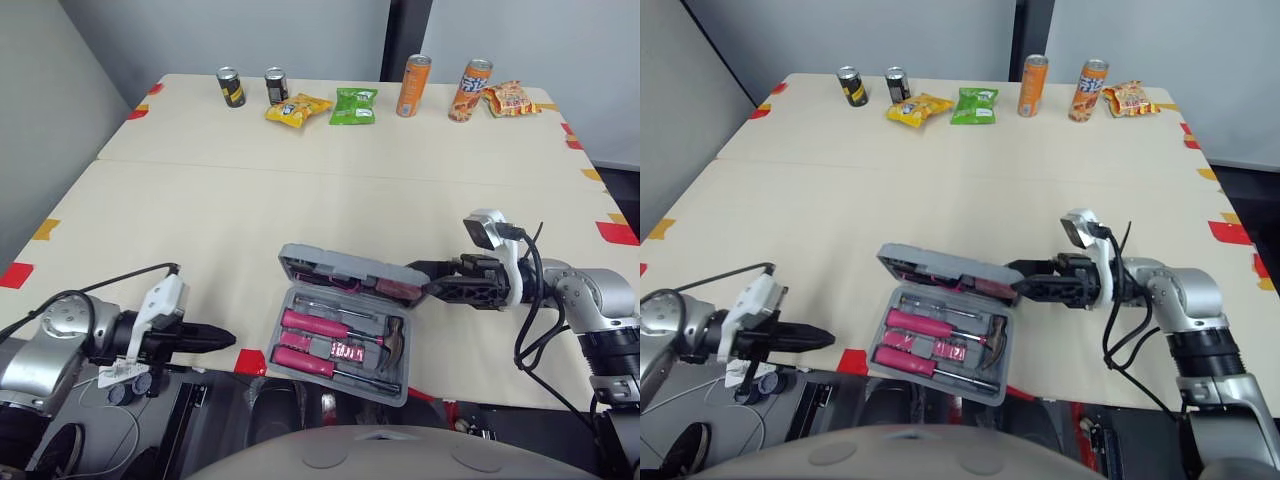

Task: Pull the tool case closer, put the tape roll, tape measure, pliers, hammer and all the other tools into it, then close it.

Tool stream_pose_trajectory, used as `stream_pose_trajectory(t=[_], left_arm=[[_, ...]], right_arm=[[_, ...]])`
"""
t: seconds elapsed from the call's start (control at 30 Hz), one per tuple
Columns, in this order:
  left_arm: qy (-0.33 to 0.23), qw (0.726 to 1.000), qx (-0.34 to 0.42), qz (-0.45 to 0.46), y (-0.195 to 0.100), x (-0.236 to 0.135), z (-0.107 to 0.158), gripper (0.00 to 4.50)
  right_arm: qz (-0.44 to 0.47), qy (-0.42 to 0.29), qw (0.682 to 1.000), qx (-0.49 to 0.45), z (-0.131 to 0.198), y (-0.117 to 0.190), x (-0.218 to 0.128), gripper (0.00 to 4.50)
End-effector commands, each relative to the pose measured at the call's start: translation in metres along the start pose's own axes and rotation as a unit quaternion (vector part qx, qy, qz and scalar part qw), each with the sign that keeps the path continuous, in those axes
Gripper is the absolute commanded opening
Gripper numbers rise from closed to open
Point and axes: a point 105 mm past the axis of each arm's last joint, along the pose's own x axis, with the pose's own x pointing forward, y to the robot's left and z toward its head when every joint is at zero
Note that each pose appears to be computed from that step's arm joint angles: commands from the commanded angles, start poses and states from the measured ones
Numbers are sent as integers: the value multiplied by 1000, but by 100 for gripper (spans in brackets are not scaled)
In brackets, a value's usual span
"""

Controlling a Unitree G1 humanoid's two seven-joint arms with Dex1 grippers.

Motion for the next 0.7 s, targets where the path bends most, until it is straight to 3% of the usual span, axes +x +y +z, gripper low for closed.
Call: stream_pose_trajectory(t=[0.03, 0.2, 0.37, 0.5, 0.53, 0.63, 0.7], left_arm=[[-56, 997, -7, 44, 6, -13, 15, 0], [-70, 993, -6, 99, 17, -25, 18, 0], [-77, 989, -4, 124, 20, -38, 21, 156], [-56, 980, 41, 188, 29, -51, 19, 292], [-53, 977, 48, 199, 30, -55, 18, 347], [-53, 974, 42, 215, 31, -61, 17, 446], [-48, 973, 50, 219, 32, -63, 16, 446]], right_arm=[[34, 36, 998, -30, -8, 23, 1, 445], [17, 88, 995, -43, -31, 35, -9, 445], [-75, 86, 978, -175, -36, 21, -23, 450], [-177, 61, 927, -324, -29, 8, -54, 450], [-189, 65, 916, -347, -31, 9, -64, 450], [-223, 73, 896, -378, -34, 9, -85, 450], [-240, 68, 888, -387, -34, 9, -93, 450]])
